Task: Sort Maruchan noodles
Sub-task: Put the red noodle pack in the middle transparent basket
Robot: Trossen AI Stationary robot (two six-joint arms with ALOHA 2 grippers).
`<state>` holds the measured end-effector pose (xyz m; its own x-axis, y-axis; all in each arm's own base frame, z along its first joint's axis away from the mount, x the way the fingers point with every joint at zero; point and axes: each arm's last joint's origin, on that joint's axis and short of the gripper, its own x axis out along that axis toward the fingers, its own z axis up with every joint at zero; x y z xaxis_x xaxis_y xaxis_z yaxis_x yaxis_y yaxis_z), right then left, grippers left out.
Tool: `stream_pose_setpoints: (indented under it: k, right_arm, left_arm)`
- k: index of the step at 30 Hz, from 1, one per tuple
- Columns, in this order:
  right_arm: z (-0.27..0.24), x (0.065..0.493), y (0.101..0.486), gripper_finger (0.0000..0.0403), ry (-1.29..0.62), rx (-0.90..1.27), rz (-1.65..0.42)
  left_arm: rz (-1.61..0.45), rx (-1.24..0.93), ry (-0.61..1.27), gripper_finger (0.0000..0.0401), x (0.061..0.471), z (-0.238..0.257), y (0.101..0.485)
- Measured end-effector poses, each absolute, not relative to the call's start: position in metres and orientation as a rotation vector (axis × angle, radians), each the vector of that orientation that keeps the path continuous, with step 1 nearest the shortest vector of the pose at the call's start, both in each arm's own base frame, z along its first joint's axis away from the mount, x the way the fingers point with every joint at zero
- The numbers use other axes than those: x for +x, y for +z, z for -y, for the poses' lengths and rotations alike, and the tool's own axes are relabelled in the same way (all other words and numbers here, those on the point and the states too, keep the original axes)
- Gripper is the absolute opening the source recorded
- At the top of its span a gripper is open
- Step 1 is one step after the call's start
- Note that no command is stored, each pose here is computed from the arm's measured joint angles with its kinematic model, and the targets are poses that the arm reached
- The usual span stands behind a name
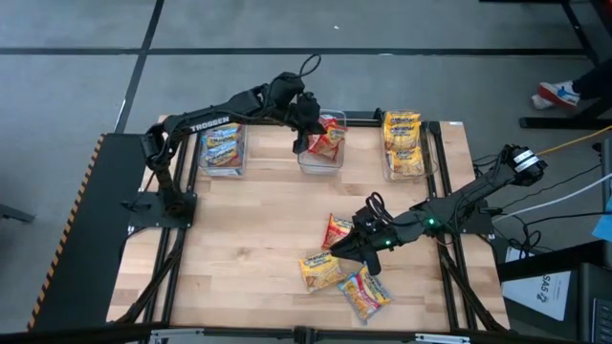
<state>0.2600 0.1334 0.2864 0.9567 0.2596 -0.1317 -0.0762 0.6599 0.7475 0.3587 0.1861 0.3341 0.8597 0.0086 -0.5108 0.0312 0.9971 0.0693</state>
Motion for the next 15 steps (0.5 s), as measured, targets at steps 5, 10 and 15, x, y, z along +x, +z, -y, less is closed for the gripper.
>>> stream_pose_setpoints:
  k: [5,10,15]
  right_arm:
    - [-0.133,0.26,0.287,0.0108,0.192,0.831,-0.235]
    - [-0.133,0.26,0.287,0.0108,0.186,0.833,-0.229]
    - [-0.133,0.26,0.287,0.0108,0.17,0.837,-0.217]
  left_arm:
    - [-0.527,0.049,-0.067,0.0,0.364,-0.192,0.324]
    - [-0.509,0.05,-0.109,0.0,0.373,-0.198,0.312]
    - [-0.552,0.074,-0.112,0.0,0.376,-0.215,0.289]
